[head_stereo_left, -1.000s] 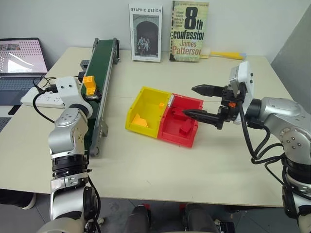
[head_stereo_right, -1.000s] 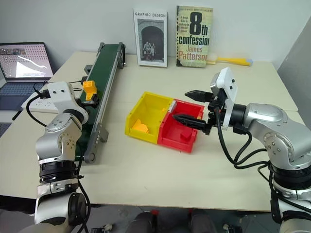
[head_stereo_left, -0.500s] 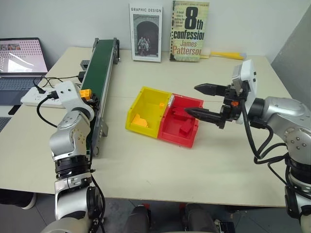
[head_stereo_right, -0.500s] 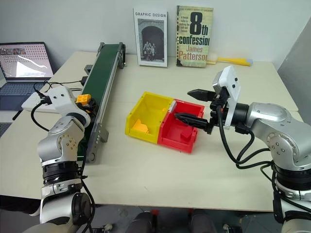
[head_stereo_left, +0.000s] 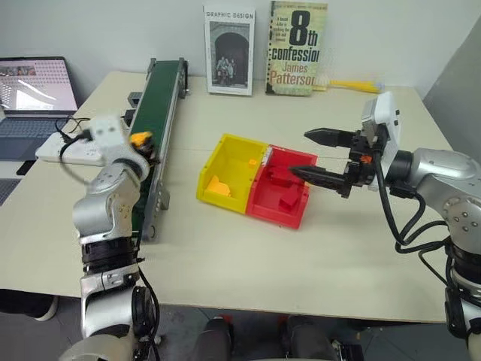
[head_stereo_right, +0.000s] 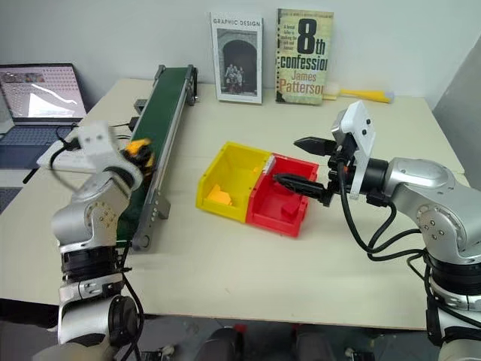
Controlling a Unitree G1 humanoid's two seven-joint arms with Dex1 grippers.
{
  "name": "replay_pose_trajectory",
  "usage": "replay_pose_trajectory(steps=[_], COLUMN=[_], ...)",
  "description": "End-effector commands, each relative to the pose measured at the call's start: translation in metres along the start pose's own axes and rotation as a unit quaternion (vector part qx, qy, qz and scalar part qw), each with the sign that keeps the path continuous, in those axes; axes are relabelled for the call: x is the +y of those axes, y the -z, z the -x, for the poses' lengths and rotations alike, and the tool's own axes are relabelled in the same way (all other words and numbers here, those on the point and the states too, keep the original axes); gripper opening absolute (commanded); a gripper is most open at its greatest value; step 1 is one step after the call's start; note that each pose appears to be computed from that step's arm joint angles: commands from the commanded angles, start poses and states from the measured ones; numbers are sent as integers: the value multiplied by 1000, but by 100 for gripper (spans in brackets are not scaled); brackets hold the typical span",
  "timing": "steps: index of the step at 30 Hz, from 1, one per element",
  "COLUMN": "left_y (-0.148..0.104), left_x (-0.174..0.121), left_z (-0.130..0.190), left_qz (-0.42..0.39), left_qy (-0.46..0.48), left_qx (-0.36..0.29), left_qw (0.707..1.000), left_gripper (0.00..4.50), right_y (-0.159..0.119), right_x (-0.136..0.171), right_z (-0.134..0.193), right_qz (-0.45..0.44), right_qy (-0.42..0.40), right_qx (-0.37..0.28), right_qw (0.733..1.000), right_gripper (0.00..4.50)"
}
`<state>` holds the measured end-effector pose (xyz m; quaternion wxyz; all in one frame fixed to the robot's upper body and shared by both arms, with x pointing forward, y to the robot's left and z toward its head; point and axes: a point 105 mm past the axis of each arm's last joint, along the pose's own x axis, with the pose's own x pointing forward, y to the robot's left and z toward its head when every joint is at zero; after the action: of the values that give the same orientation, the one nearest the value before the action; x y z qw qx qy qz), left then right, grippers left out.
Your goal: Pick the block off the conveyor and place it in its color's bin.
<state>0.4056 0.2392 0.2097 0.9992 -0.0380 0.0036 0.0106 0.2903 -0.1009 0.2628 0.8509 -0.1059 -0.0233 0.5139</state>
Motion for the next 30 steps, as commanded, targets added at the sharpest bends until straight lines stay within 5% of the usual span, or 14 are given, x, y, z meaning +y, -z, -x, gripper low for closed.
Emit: replay_pose_trajectory(steps=[1,5,10,12,25,30], left_y=[-29,-18,8,13,-2,-15], left_x=[-75,-119,-130,-132,-122,-92], left_z=[4,14,15,13,4,17], left_qz=[-63,-85,-123,-125,-122,-176], left_qy=[192,317,352,358,351,371], left_qx=[-25,8,52,58,42,51], left_qw=[979,944,926,923,927,910], left_gripper=[152,152,152,222,449,449], right_y=[-7,-5,-2,-1,-2,-3], right_x=[1,9,16,18,14,6], right_z=[13,16,17,20,25,28], right_qz=[27,29,26,22,18,28], right_qy=[28,38,49,60,82,76], right_qx=[-1,3,1,0,-2,8], right_qw=[999,999,998,998,996,997], right_gripper=[450,450,450,450,450,450])
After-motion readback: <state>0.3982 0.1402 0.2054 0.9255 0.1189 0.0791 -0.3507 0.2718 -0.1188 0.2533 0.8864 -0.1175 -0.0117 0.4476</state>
